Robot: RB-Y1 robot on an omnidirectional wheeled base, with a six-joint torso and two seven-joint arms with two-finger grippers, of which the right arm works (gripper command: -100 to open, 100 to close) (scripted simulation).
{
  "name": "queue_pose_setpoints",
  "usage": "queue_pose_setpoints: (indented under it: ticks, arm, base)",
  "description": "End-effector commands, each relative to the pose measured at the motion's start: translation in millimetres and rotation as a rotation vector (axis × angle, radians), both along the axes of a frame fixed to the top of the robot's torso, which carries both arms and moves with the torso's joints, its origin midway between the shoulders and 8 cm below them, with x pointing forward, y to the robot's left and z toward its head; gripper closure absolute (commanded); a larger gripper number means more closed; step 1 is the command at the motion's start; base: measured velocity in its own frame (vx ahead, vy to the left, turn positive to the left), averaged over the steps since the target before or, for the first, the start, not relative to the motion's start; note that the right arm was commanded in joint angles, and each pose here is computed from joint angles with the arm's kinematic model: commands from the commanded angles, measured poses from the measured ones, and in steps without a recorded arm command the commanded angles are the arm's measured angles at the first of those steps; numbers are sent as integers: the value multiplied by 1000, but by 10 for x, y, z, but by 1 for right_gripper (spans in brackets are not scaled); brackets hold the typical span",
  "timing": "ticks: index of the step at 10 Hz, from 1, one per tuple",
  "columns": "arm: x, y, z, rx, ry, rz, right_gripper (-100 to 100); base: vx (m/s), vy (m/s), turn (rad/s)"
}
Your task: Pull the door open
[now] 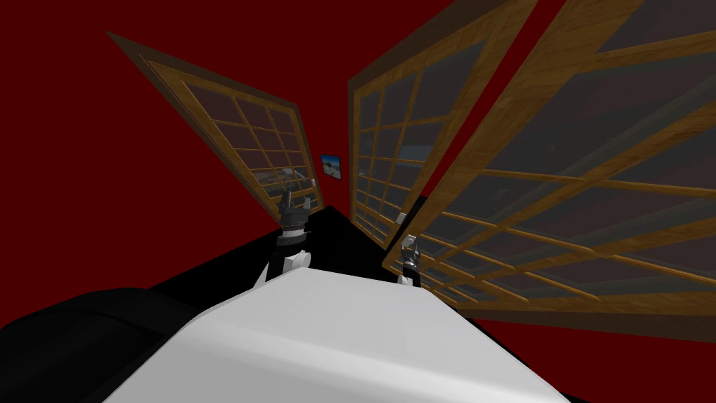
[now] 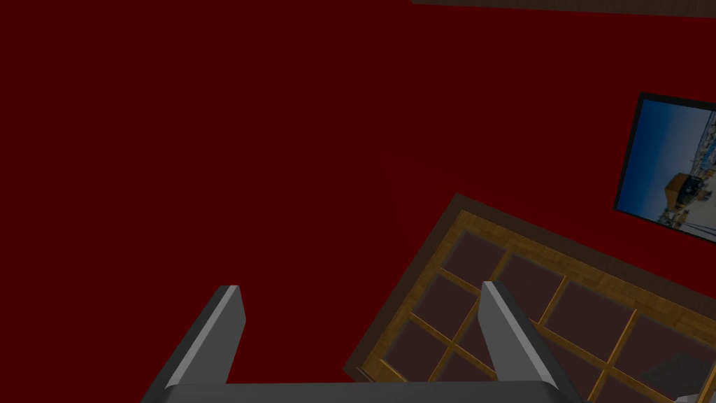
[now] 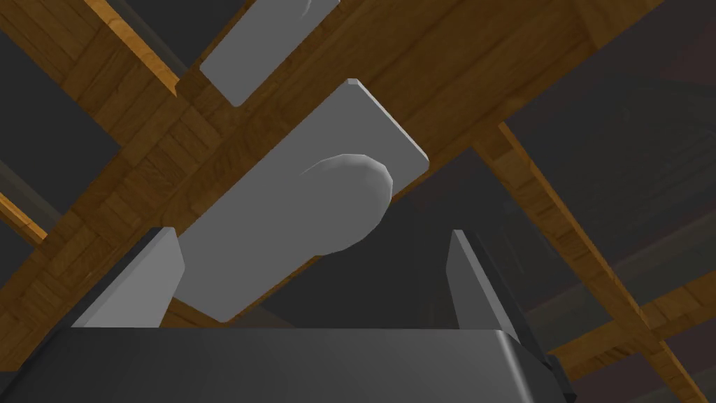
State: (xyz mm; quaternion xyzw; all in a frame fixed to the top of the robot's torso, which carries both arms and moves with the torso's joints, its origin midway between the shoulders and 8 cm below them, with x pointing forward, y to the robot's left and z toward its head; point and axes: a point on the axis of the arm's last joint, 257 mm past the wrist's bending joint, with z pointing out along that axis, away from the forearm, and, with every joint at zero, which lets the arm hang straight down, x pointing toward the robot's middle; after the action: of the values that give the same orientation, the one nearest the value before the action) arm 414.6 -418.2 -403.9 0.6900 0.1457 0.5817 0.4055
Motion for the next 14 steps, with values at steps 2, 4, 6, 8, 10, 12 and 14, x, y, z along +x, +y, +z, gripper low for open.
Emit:
queue_pose_setpoints:
  ticks: [2,4,6,8,10,12,14]
  arm:
    - [33,32,13,94,-41,-6,-100]
    - [49,46,17,150,-66,-9,-100]
    - [64,60,22,200,-88,-11,-100]
    - [94,89,30,279,-123,-16,-100]
    - [109,103,34,338,-149,-19,-100]
    - [123,118,38,386,-170,-21,-100]
    - [151,146,44,464,-204,-26,-100]
  base:
    - [-76,-25,58]
    - [-59,-23,36]
    - [-79,-23,55]
    - [-67,-11,63]
    - [-59,-18,35]
    - [-74,-23,46]
    - [-81,-15,65]
